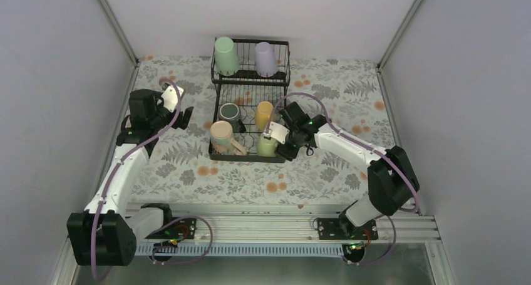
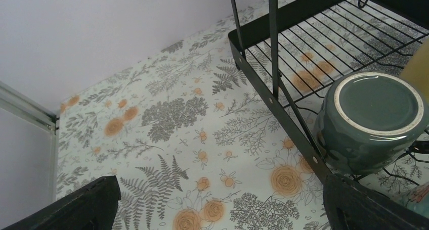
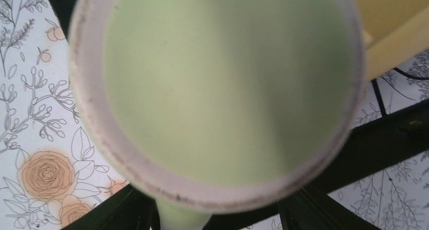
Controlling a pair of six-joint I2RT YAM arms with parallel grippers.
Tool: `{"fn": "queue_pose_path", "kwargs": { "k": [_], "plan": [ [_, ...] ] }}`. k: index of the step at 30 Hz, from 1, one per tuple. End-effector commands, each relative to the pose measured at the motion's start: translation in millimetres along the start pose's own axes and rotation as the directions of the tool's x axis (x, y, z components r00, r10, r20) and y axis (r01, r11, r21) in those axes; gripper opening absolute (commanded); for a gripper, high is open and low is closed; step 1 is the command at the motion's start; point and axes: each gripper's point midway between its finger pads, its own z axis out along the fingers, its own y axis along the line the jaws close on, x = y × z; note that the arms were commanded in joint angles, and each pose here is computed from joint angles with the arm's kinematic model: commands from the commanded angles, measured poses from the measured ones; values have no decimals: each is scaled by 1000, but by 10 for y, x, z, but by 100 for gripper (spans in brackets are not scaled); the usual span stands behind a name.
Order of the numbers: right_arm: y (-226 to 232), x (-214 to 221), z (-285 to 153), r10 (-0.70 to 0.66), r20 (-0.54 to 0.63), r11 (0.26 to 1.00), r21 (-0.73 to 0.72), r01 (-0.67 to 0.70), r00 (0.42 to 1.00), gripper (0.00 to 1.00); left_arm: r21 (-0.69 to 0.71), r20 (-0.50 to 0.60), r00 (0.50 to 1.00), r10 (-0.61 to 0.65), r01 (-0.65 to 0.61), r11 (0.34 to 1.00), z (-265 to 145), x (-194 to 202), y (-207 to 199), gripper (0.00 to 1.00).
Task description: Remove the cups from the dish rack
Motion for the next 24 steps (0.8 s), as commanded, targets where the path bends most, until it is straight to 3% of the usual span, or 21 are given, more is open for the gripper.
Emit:
{"fn": "queue_pose_path", "kwargs": {
  "k": [1,10,15,24],
  "plan": [
    [5,-131,44,-6,23,1000,-24,6,1000,59,22,53,999,6,-7,1000,-9,-160,-17,100],
    [71,-282,-146,-14,85,998,-61,19,996,16,69,74,997,14,-19,997,-6,-154,-112,100],
    [66,-384,-372,-31,116,998,-55,38,993,7,111,117,993,6,-19,994,-49,-275,-174,100],
    [-48,-946,-1139,-84,306,996,-3,89,948,4,101,209,975,73,-96,990,-143,-629,-186,100]
  ]
}}
